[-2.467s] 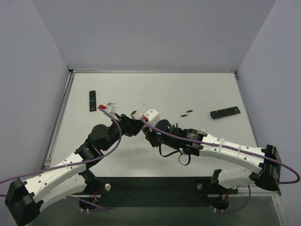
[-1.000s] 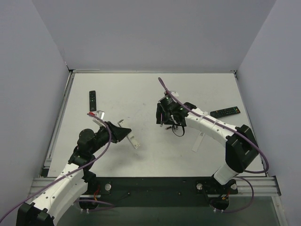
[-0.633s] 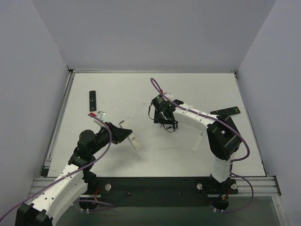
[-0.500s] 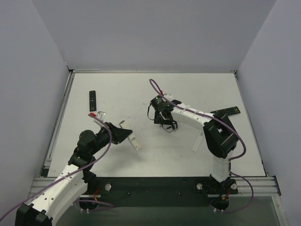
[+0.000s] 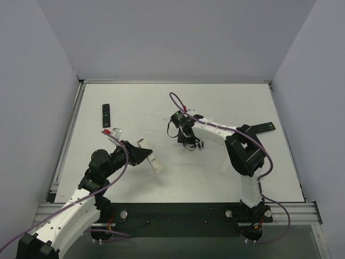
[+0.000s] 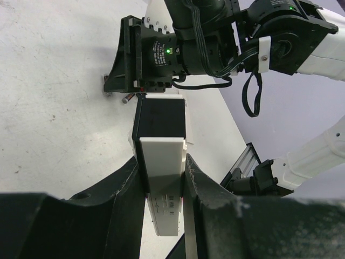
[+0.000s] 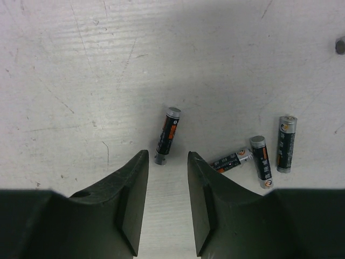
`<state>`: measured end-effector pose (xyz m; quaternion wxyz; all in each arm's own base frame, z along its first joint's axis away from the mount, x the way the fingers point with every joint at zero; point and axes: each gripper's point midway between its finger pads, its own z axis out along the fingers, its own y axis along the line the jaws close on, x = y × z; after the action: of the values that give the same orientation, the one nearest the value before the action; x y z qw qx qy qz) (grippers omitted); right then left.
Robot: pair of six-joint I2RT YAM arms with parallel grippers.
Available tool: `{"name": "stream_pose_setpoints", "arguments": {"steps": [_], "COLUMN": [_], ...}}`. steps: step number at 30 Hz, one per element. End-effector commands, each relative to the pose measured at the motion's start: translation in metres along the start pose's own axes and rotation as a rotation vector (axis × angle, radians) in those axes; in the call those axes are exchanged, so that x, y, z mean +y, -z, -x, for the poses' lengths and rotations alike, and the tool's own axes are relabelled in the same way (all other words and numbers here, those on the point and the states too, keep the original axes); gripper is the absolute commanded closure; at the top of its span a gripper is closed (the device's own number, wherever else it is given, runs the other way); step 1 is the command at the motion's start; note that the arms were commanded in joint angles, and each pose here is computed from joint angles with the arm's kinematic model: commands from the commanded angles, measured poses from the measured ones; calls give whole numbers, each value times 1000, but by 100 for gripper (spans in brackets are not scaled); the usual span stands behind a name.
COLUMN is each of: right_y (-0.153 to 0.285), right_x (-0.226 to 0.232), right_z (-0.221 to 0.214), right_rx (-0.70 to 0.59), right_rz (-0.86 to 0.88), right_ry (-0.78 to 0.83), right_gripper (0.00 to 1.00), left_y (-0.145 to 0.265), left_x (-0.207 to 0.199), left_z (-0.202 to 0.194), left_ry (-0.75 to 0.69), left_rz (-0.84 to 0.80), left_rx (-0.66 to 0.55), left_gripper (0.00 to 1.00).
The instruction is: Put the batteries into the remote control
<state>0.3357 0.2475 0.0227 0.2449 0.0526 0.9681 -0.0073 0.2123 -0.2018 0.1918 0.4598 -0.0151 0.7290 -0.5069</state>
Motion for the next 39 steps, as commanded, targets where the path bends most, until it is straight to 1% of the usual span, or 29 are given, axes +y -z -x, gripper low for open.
{"name": "stream_pose_setpoints", "arguments": {"steps": [1, 4, 9, 15, 16, 18, 21, 23, 24, 29, 30, 32, 33, 39], "right_y": [-4, -9, -13, -7, -1, 4, 30, 44, 59, 109, 129, 147, 163, 214], "right_x": [-2, -2, -3, -9, -6, -8, -4, -1, 1, 8, 13, 16, 18, 29], "right_z": [4, 1, -5, -14, -11, -10, 0, 0, 5, -4, -8, -12, -18, -44], "right_rx": [1, 13, 29, 40, 25, 13, -49, -71, -99, -159, -187, -211, -224, -195], "right_rz": [-36, -42, -48, -44, -30, -21, 24, 49, 79, 177, 218, 253, 289, 441], "right_ry": [-7, 4, 12, 43, 48, 84, 136, 181, 194, 370, 405, 463, 493, 578], "right_gripper": [70, 71, 78, 95, 100, 100, 100, 100, 100, 100, 100, 100, 100, 100], "left_y": [1, 0, 0, -1, -1, -2, -3, -4, -5, -7, -7, -9, -9, -13], "left_x": [-15, -15, -18, -17, -17, -17, -18, -16, -19, -17, -21, -19, -22, -22], "left_z": [8, 7, 7, 7, 7, 7, 7, 5, 7, 1, 2, -2, 0, 0], "left_ry": [-25, -21, -15, -10, -6, 0, 11, 26, 35, 84, 92, 109, 116, 155], "left_rz": [-66, -67, -75, -76, -76, -78, -87, -86, -102, -129, -148, -154, -170, -183], "left_rx": [-30, -25, -19, -22, -24, -24, -22, -19, -27, -22, -28, -14, -23, -21], "left_gripper": [100, 100, 100, 100, 100, 100, 100, 100, 100, 100, 100, 100, 100, 100]}}
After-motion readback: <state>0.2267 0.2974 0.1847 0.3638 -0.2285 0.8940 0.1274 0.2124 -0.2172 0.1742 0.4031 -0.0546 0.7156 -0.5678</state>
